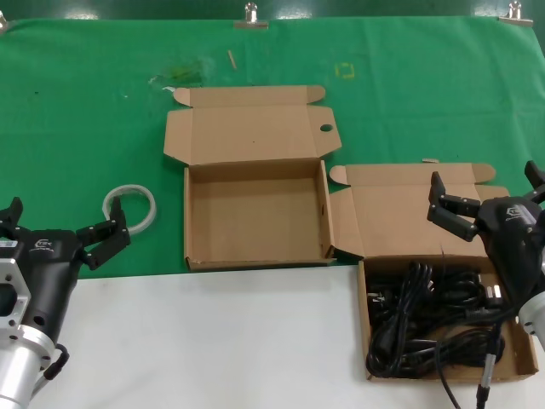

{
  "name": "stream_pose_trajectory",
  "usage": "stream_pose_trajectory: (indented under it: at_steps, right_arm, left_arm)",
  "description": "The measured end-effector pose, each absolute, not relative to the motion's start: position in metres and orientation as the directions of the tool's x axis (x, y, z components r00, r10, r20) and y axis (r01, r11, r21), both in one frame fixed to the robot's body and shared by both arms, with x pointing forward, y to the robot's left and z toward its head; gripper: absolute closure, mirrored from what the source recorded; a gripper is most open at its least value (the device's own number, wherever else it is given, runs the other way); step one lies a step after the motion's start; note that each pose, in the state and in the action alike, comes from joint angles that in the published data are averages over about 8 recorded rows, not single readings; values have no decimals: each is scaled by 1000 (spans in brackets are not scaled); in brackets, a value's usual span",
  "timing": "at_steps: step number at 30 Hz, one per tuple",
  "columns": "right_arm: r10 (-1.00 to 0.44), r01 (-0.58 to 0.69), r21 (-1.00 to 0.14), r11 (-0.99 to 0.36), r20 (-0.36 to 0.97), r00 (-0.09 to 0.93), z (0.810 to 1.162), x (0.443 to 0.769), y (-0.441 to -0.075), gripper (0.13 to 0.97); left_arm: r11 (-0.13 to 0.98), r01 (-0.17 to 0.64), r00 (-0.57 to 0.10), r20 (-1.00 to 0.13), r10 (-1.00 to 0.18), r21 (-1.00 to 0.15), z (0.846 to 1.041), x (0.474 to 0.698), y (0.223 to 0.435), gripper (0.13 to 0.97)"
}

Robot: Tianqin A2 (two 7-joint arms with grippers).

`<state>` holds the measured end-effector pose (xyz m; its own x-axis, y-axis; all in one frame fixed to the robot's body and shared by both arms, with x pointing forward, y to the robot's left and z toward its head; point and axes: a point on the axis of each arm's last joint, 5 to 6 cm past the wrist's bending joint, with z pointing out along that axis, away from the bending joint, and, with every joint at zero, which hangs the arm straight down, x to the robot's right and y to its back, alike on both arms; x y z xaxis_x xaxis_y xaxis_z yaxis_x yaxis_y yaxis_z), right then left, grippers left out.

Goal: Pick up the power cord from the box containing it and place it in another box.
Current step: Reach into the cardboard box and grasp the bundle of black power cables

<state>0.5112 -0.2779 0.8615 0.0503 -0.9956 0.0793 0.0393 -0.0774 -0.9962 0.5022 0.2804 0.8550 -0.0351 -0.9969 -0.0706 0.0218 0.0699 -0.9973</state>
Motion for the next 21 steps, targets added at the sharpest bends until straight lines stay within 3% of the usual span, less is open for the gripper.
stream_pose_trajectory:
  at_steps: [15, 21]
  right_arm:
    - [-995, 41, -996, -80, 82, 55, 863, 511, -278, 130]
    - [-973, 82, -985, -151, 163, 163, 887, 496, -287, 130]
  left_arm:
    - [70, 22, -35, -71, -997, -997, 855, 502, 280, 134]
    - [70, 22, -35, -71, -997, -997, 855, 502, 280, 147]
